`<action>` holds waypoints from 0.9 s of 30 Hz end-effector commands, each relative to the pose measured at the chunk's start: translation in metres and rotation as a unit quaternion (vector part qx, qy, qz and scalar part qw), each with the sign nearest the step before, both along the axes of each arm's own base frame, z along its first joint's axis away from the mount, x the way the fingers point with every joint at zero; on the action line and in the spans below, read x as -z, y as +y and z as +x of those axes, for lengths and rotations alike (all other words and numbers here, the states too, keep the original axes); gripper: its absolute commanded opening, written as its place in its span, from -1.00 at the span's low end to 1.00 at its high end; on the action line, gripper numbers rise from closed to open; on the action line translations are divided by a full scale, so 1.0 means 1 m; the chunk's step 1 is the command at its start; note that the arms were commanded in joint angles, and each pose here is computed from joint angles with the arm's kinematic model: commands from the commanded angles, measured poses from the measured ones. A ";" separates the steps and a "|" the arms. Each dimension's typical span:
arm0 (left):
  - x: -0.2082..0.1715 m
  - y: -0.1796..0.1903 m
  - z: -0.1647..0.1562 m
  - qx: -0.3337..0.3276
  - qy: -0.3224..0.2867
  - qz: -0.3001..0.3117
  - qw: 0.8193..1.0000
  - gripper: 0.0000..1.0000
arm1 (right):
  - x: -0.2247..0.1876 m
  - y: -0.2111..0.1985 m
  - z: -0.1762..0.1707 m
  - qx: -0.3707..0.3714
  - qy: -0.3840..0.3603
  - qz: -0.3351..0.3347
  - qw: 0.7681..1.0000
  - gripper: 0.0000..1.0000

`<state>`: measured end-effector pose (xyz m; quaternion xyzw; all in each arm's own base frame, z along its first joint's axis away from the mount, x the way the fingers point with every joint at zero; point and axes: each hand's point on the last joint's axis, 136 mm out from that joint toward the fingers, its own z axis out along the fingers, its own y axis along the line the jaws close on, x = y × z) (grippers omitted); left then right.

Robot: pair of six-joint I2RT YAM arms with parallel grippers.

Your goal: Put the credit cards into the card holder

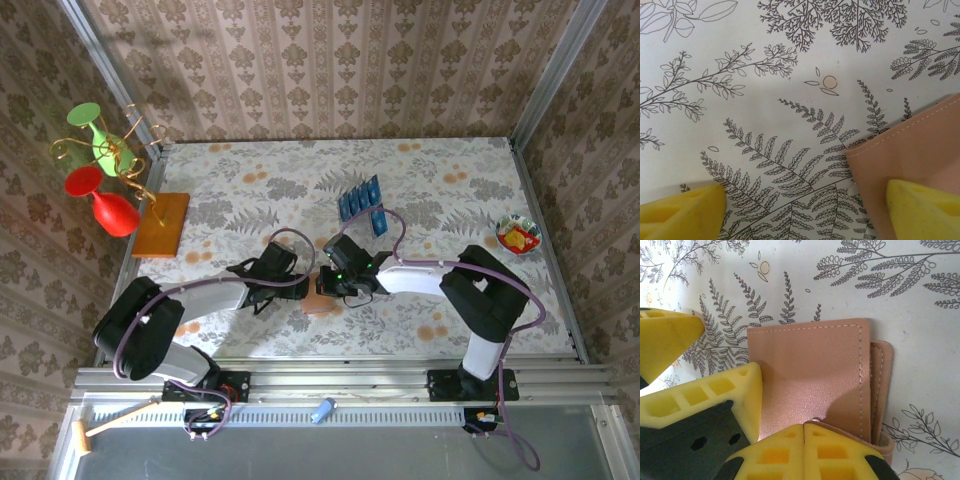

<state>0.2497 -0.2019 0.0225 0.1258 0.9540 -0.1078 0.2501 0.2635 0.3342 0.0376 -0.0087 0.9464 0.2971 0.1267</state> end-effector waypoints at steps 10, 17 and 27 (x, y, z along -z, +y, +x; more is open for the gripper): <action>0.028 0.007 -0.021 0.001 0.033 0.016 0.999 0.66 | -0.023 -0.009 0.013 0.013 -0.011 -0.007 1.000 -1.00; 0.029 0.008 -0.021 0.001 0.033 0.016 0.999 0.66 | -0.014 -0.001 0.013 0.009 0.003 0.000 1.000 -1.00; 0.029 0.007 -0.021 0.002 0.032 0.015 0.999 0.65 | 0.000 0.007 0.007 0.000 0.017 -0.003 1.000 -1.00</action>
